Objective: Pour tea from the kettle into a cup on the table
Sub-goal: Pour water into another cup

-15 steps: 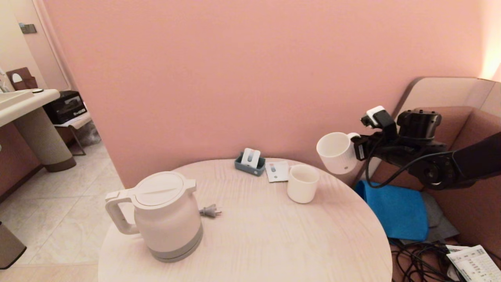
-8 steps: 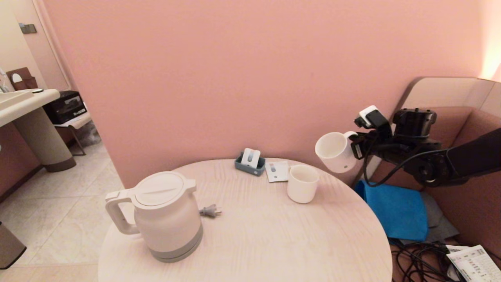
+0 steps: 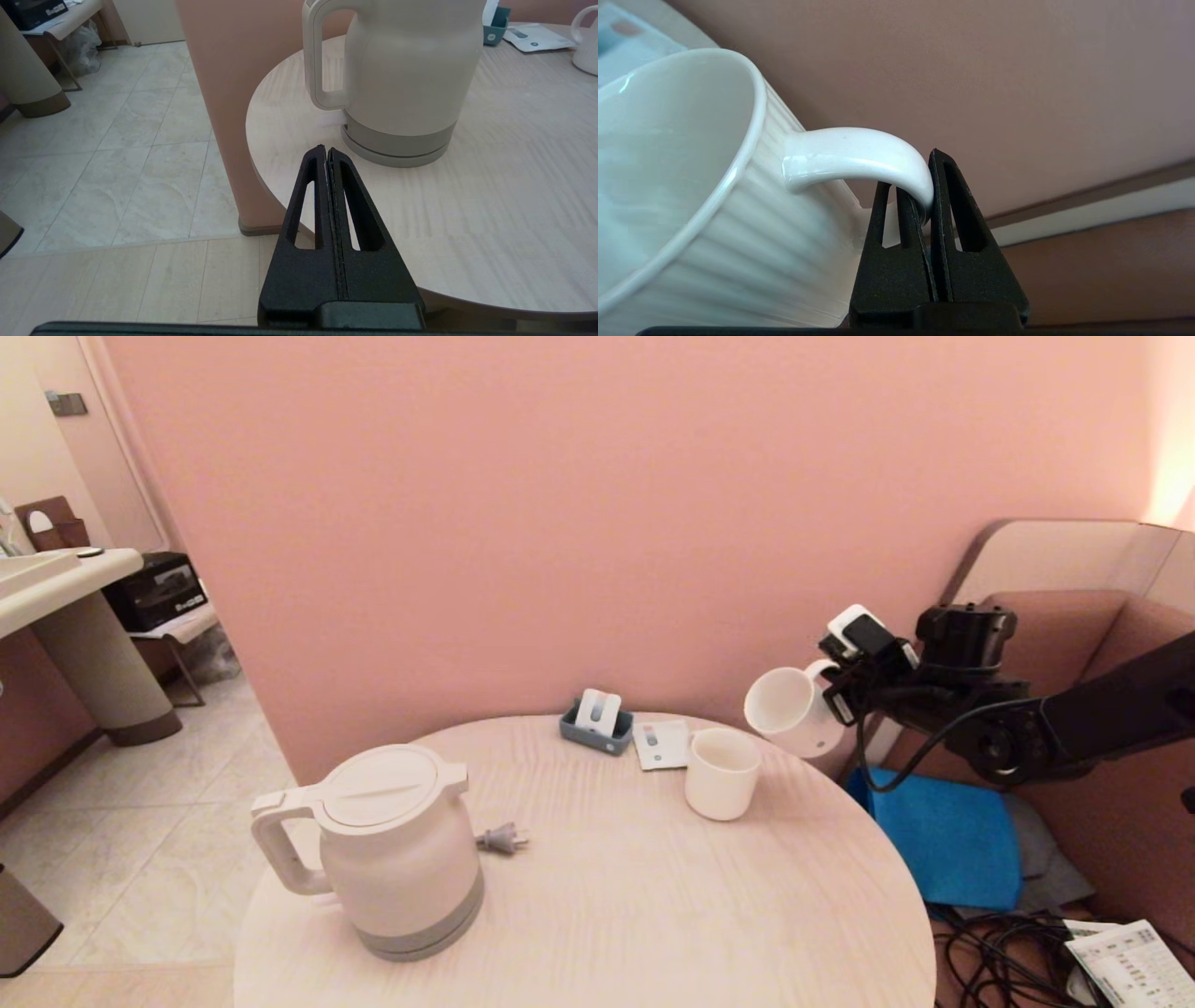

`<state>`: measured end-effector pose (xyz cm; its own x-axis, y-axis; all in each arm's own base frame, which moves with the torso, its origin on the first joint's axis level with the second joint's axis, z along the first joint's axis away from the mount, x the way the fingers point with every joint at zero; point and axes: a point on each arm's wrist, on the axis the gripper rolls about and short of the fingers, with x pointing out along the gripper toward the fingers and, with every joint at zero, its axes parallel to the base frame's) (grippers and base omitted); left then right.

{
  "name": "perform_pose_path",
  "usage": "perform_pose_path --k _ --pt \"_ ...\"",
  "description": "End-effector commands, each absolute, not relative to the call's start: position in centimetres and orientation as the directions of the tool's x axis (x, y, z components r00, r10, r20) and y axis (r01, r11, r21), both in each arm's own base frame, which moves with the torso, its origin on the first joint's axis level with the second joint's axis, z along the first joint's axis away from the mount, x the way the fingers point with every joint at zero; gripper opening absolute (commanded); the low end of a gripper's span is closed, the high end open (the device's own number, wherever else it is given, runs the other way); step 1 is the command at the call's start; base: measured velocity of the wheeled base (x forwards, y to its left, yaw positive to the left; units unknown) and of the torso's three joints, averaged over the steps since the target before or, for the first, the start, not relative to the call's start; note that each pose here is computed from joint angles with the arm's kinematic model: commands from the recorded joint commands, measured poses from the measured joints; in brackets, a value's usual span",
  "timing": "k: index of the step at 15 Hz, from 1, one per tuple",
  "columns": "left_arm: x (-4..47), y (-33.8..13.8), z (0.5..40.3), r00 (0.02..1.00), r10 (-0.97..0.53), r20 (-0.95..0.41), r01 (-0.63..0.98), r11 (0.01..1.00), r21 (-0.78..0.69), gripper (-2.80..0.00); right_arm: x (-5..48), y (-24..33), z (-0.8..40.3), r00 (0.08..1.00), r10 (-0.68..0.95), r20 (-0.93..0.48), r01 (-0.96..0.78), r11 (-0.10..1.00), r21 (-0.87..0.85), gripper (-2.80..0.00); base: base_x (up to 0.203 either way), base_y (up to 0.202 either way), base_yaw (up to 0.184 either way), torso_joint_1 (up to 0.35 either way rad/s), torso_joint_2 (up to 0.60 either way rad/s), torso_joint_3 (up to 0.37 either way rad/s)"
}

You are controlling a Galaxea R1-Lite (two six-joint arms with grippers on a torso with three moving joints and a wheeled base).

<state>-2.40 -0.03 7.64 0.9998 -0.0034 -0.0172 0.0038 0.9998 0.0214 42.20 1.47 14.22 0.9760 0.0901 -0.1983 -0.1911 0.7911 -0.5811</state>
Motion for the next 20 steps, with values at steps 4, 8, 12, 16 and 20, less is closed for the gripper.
perform_pose_path --k 4,8,12,16,20 --pt "-2.4 0.0 7.6 1.0 -0.003 -0.017 0.003 1.0 0.021 -2.8 42.7 2.7 15.0 0.979 0.099 -0.176 -0.189 0.762 -0.62 -2.8 0.0 0.0 0.0 0.0 0.0 0.0" --pt "-2.4 0.0 7.6 1.0 -0.003 -0.017 0.003 1.0 0.021 -2.8 42.9 3.7 15.1 0.98 0.1 -0.17 -0.19 0.71 -0.679 -2.8 0.0 0.0 0.0 0.0 0.0 0.0" --pt "-2.4 0.0 7.6 1.0 -0.003 -0.017 0.003 1.0 0.021 -2.8 42.9 3.8 15.2 0.981 0.1 -0.163 -0.189 0.653 -0.734 -2.8 0.0 0.0 0.0 0.0 0.0 0.0" --pt "-2.4 0.0 7.6 1.0 -0.003 -0.017 0.003 1.0 0.021 -2.8 42.9 3.9 15.2 0.982 0.098 -0.162 -0.187 0.631 -0.753 -2.8 0.0 0.0 0.0 0.0 0.0 0.0" --pt "-2.4 0.0 7.6 1.0 -0.003 -0.017 0.003 1.0 0.021 -2.8 43.0 3.9 15.3 0.983 0.098 -0.157 -0.185 0.58 -0.793 -2.8 0.0 0.0 0.0 0.0 0.0 0.0"
